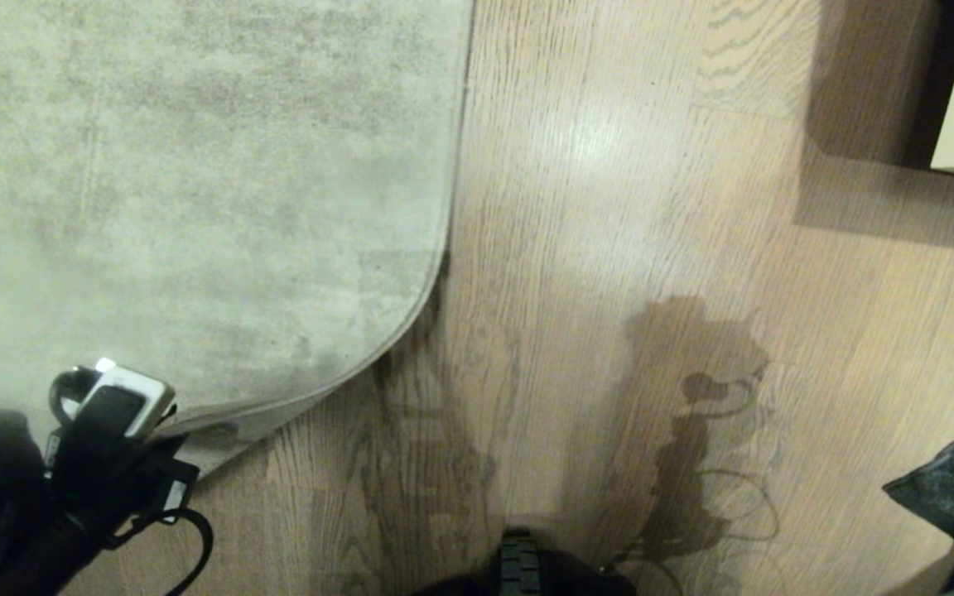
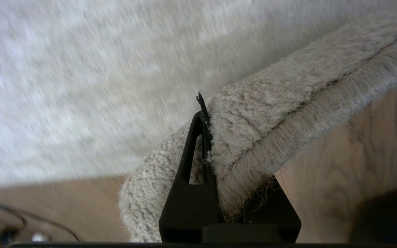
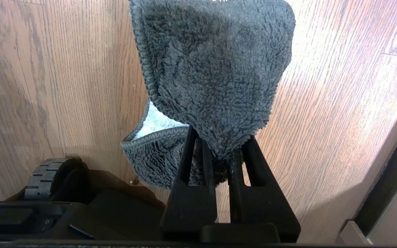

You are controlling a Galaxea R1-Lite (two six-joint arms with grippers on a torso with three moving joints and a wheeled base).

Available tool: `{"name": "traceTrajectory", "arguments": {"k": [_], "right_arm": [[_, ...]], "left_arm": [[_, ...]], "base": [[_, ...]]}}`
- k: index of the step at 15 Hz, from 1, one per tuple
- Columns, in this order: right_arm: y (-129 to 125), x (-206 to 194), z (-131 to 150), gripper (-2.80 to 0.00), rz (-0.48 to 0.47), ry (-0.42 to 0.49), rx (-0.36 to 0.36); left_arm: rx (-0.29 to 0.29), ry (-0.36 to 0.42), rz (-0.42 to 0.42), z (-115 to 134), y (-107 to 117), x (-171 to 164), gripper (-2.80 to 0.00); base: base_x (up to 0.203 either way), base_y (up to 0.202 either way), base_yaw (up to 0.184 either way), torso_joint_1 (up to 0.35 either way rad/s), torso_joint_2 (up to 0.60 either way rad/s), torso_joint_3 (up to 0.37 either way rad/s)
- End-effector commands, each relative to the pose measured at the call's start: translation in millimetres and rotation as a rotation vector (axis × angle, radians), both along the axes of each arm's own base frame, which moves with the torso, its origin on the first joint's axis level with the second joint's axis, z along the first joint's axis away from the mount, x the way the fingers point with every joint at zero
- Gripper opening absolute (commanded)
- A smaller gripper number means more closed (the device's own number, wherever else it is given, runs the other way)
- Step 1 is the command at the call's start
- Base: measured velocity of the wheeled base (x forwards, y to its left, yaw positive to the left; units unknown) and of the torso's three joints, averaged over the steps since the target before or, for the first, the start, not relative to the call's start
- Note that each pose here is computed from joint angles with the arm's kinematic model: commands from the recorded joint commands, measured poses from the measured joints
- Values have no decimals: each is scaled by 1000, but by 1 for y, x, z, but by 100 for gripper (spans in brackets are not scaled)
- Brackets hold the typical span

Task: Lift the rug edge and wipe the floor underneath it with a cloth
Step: Lift up the carpet

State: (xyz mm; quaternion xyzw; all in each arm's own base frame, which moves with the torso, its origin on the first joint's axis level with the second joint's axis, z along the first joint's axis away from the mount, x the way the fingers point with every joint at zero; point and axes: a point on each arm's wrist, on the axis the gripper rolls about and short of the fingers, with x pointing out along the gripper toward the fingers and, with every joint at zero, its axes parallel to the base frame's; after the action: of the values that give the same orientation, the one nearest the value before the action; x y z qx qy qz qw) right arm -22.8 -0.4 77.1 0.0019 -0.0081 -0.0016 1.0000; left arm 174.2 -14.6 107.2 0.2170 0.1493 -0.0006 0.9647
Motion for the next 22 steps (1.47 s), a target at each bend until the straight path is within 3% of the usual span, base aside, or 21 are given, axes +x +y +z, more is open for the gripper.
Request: {"name": "traceTrajectory", "arguments": {"k": [1, 10, 15, 22], "right_arm": [[0, 0, 0, -280, 0, -1, -1], [0, 0, 0, -280, 1, -1, -1], [0, 0, 0, -280, 0, -1, -1], [0, 0, 0, -280, 0, -1, -1]], "left_arm": [[2, -50, 27, 8, 9, 3, -280], [-7, -181, 113, 23, 24, -1, -280], [-23, -185, 185, 21, 35, -14, -280], [-36, -189, 191, 21, 35, -18, -280]], "base": [[0, 0, 0, 0, 0, 0], [0, 0, 0, 0, 0, 0], [0, 0, 0, 0, 0, 0], [0, 0, 0, 0, 0, 0]]}}
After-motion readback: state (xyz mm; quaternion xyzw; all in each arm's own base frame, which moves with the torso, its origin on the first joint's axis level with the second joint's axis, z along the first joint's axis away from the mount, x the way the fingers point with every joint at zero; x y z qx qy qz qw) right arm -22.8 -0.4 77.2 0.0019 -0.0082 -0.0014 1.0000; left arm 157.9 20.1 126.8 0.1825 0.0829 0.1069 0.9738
